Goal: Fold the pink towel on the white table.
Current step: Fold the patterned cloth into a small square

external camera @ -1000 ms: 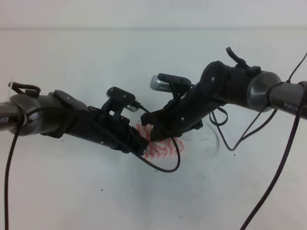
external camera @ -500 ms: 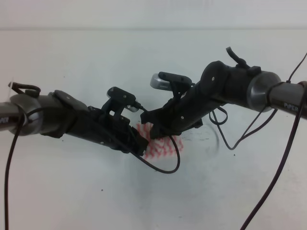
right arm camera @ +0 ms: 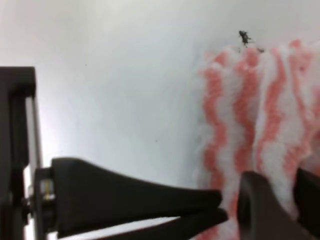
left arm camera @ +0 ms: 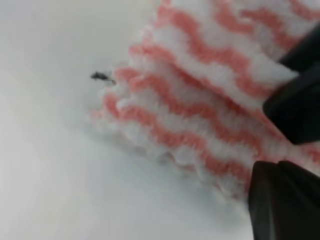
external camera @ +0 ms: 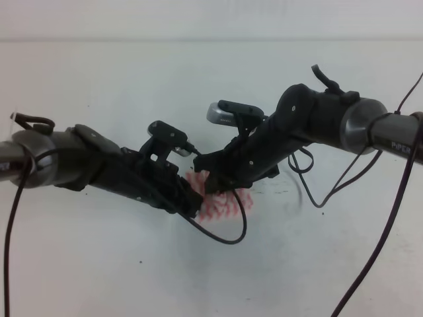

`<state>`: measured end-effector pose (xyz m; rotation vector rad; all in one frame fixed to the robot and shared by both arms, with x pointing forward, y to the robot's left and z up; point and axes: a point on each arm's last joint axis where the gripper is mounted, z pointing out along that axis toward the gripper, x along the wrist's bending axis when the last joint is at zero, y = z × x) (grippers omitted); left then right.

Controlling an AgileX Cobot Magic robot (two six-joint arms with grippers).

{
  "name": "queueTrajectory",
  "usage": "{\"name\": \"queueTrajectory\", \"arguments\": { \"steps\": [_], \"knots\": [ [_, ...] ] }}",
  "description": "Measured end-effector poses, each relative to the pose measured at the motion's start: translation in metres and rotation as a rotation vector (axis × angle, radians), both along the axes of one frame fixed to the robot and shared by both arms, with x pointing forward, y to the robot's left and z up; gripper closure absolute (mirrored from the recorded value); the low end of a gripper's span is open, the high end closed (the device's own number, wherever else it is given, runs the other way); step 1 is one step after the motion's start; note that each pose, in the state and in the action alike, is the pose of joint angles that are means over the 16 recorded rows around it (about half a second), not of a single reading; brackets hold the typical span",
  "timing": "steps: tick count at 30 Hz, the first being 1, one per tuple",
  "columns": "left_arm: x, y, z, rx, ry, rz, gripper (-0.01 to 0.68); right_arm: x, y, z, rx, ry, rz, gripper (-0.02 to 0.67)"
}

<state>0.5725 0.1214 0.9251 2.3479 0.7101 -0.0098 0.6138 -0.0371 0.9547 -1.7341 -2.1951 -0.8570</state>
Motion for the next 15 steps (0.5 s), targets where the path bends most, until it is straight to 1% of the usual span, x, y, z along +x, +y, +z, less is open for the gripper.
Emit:
{"name": "queueTrajectory", "arguments": {
  "steps": [4, 8, 15],
  "knots": [
    [0.001, 0.004, 0.006, 0.004, -0.020, 0.008, 0.678, 0.000, 0.001, 0.001, 0.009, 0.007, -0.004, 0.501],
    [0.003, 0.010, 0.011, 0.009, -0.037, 0.023, 0.678, -0.001, 0.001, 0.001, 0.021, 0.018, -0.007, 0.479],
    [0.008, 0.022, 0.017, 0.010, -0.051, 0.065, 0.678, -0.004, 0.003, 0.002, 0.039, 0.057, -0.001, 0.474]
  ]
}}
